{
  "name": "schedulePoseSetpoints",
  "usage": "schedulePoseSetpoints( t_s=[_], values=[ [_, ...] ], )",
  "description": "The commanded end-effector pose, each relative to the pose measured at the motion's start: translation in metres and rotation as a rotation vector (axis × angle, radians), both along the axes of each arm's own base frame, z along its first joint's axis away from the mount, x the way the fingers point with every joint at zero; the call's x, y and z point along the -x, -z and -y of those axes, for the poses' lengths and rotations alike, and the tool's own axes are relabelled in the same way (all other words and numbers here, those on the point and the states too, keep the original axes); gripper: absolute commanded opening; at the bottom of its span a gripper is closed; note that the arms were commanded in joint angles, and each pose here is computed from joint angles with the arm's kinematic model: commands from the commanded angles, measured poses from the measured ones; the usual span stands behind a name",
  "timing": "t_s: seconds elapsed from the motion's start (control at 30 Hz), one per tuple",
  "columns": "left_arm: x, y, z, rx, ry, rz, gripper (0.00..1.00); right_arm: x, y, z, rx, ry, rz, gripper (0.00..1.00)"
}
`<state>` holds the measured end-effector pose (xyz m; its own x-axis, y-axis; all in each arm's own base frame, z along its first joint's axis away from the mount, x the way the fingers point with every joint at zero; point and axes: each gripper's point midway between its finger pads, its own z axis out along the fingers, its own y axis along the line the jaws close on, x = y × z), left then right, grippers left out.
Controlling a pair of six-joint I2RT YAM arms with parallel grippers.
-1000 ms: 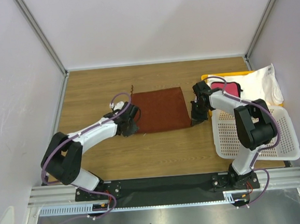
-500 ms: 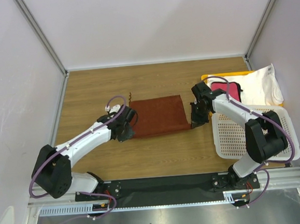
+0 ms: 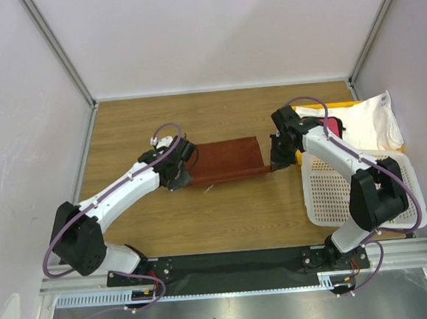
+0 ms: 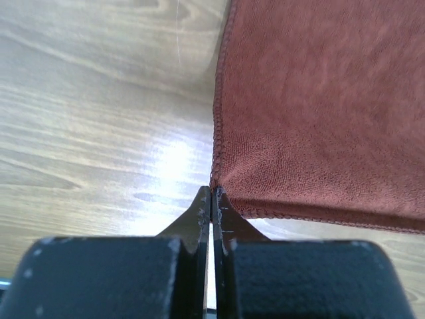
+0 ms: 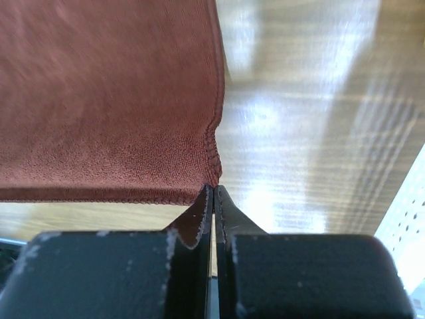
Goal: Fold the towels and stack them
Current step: Fold the towel
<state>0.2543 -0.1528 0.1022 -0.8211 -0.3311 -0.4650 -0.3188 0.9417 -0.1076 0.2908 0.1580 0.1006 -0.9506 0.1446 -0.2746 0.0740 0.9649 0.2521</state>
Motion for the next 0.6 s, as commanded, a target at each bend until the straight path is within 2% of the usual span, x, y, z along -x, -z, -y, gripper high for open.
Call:
schedulePoseSetpoints(
  t_s=[0.0, 0.4, 0.57],
  values=[
    [-0.012, -0.013, -0.018, -0.104, 0.003, 0.011, 0.00, -0.021, -0.008, 0.012, 0.051, 0.030, 0.047, 0.00],
    [-0.071, -0.027, -0.015, -0.106, -0.005, 0.031, 0.00, -0.085, -0.020, 0.006, 0.014, 0.031, 0.109, 0.00],
    [-0.084, -0.015, -0.011, -0.123, -0.015, 0.020, 0.01, -0.099, 0.001, 0.011, 0.001, 0.031, 0.090, 0.00]
  ],
)
